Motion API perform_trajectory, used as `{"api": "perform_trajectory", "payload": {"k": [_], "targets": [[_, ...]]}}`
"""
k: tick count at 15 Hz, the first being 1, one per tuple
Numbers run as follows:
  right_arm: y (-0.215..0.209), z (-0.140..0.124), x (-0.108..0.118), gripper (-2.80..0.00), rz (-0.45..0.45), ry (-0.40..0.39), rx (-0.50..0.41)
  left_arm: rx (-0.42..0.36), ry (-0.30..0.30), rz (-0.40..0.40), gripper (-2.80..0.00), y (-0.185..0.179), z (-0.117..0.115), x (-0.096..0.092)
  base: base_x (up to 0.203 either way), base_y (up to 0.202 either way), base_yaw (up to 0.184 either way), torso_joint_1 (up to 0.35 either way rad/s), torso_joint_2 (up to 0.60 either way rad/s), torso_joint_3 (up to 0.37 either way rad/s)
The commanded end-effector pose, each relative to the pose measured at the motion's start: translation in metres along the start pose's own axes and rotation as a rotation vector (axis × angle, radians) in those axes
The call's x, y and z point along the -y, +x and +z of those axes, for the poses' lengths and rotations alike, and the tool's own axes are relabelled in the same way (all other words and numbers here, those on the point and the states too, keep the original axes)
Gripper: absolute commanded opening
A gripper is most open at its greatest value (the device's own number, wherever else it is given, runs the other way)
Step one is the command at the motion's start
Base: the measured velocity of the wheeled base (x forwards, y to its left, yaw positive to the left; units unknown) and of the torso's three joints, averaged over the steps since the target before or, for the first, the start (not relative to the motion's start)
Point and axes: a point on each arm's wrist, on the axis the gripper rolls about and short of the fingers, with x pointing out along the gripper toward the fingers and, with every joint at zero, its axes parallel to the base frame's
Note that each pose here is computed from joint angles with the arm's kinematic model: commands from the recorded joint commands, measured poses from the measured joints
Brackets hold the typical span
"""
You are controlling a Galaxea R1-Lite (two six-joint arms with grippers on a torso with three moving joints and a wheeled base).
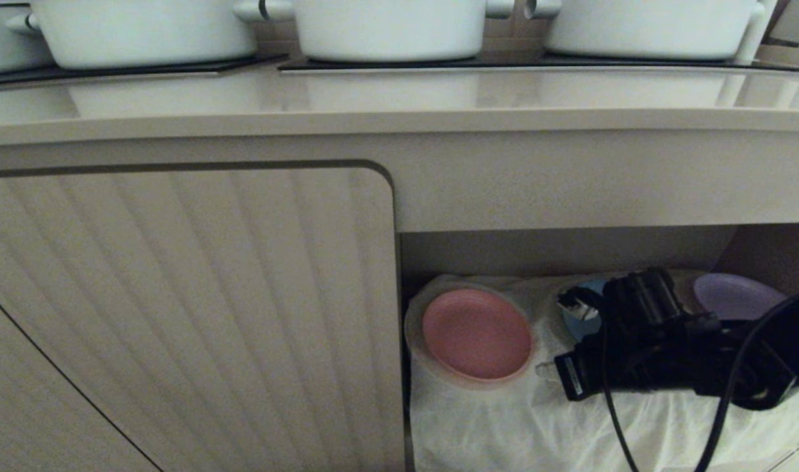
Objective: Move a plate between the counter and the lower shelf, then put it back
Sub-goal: Pick up the plate in the cupboard
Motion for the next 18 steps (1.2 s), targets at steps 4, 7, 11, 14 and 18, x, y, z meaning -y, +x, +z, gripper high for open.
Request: {"api": "perform_trajectory", "payload": {"k": [4,7,11,14,18], "targets": [[0.007,0.014,0.003,0.00,-0.005,0.015,-0.006,0.001,0.000,0.000,-2.80,0.000,0.000,0.000,0.000,0.000,0.000,0.000,0.00,0.000],[0.011,0.014,0.006,0.00,-0.082,0.025,-0.031,0.001,0.000,0.000,-2.80,0.000,0.000,0.000,0.000,0.000,0.000,0.000,0.00,0.000],[0.016,0.020,0.009,0.00,-0.115,0.059,-0.033,0.001,0.000,0.000,-2.80,0.000,0.000,0.000,0.000,0.000,0.000,0.000,0.00,0.000],[0.022,0.028,0.011,0.00,-0.143,0.065,-0.051,0.001,0.000,0.000,-2.80,0.000,0.000,0.000,0.000,0.000,0.000,0.000,0.00,0.000],[0.033,0.033,0.014,0.00,-0.144,0.090,-0.056,0.001,0.000,0.000,-2.80,0.000,0.000,0.000,0.000,0.000,0.000,0.000,0.00,0.000]]}}
